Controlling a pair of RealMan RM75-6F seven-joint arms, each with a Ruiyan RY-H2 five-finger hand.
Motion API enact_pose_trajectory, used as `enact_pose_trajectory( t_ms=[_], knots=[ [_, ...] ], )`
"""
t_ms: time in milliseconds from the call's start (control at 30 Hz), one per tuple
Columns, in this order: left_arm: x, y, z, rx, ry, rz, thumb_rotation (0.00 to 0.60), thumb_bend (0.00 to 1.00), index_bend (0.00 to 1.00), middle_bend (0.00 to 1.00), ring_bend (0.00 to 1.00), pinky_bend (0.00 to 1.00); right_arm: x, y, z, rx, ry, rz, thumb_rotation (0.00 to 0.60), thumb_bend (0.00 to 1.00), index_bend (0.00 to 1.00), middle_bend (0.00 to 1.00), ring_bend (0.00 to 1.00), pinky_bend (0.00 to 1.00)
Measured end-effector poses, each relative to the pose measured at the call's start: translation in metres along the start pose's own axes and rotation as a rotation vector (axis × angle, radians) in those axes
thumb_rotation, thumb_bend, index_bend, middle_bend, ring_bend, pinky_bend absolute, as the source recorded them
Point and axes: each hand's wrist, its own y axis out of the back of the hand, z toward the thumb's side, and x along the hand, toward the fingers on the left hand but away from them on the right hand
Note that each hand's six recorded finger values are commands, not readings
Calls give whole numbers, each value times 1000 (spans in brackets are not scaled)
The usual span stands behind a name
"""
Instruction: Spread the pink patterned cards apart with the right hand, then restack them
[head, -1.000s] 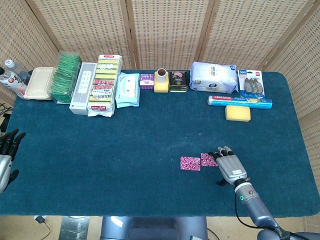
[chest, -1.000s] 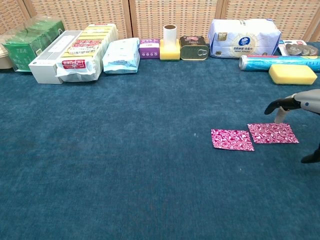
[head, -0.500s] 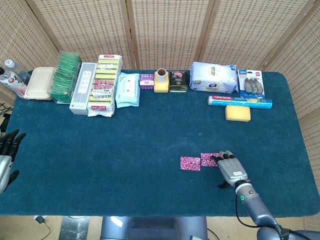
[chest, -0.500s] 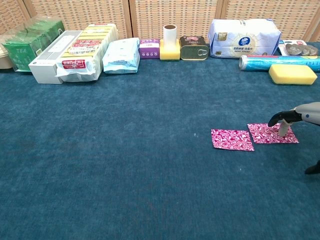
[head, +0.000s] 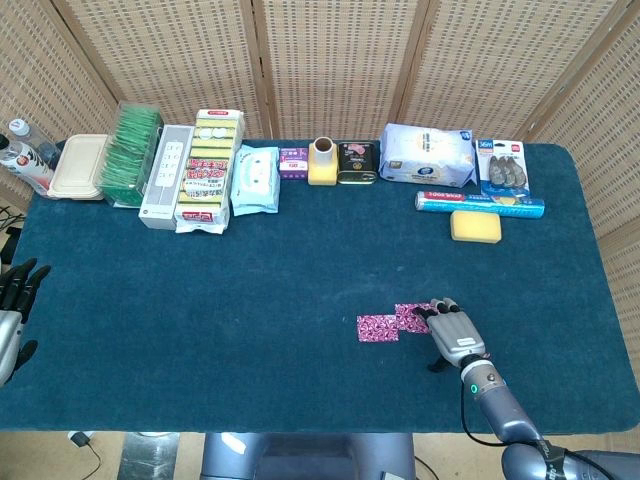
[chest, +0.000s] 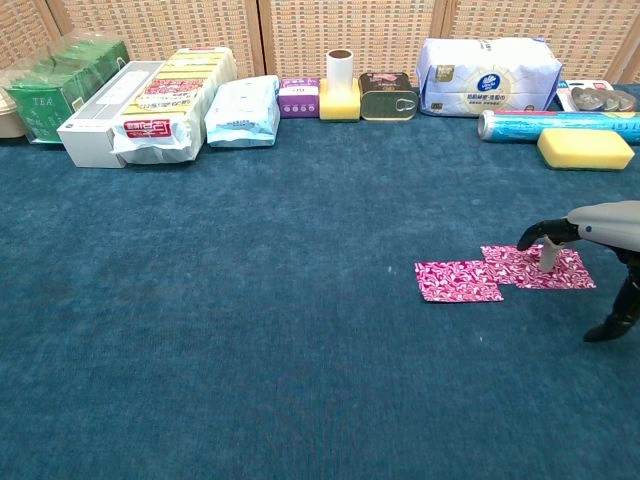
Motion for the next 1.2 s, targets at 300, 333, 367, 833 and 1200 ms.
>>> enact_pose_trajectory(
  t_ms=[300,333,367,833,1200],
  knots=[
    [0,0,0,0,1,1,600,133,0,0,0,71,-9,1,10,-10,6,3,599,65,148,227,92,39],
    [0,0,0,0,1,1,600,133,0,0,0,71,-10,2,11,-11,7,1,599,65,148,219,87,39],
    [0,0,0,0,1,1,600,133,0,0,0,71,-11,2,12,-12,7,-1,599,65,148,213,84,39],
    [0,1,-1,-3,1,2,600,134,0,0,0,71,-12,13,26,-25,23,-29,600,66,148,191,69,39],
    [0,1,0,-3,-2,3,600,133,0,0,0,71,-1,23,37,-9,46,-49,600,66,148,191,69,39]
  ],
)
